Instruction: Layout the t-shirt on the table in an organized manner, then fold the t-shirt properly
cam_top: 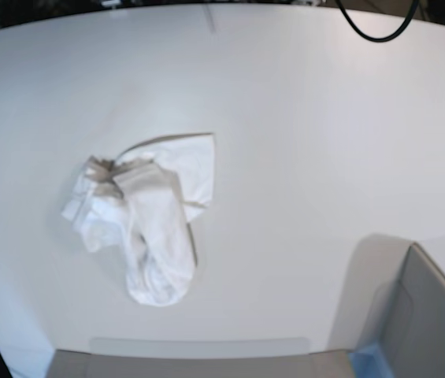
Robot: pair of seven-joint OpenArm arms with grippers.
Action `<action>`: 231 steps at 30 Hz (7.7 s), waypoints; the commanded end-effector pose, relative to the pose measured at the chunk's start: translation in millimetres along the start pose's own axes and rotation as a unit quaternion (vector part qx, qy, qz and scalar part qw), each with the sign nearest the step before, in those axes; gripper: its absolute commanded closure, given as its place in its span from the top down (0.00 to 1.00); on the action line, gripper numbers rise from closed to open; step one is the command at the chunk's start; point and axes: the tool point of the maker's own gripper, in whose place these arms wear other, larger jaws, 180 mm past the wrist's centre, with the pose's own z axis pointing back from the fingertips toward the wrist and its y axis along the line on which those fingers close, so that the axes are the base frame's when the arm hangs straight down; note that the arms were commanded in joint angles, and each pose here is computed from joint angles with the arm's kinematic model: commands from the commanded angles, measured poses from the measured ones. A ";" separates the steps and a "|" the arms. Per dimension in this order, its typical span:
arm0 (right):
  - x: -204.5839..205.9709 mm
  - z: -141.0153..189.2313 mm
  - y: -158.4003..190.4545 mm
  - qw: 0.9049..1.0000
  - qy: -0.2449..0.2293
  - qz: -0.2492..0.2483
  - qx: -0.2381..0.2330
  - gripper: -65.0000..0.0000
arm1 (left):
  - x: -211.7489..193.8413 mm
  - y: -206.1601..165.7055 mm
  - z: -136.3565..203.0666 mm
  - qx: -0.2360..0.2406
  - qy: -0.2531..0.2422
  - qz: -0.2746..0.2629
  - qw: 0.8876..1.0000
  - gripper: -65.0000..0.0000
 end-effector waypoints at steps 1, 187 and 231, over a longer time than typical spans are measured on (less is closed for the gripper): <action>0.0 0.1 -1.1 1.000 0.000 -0.001 0.000 0.01 | 1.6 -2.2 0.3 0.001 -0.003 -0.002 1.000 0.00; 314.8 339.4 -10.7 0.864 -0.501 0.054 0.014 0.22 | 257.2 60.1 350.8 0.128 -0.663 0.015 0.738 0.24; 350.1 336.7 53.5 0.853 -0.498 0.140 0.073 0.03 | 258.9 59.3 342.9 0.126 -0.657 0.015 0.743 0.24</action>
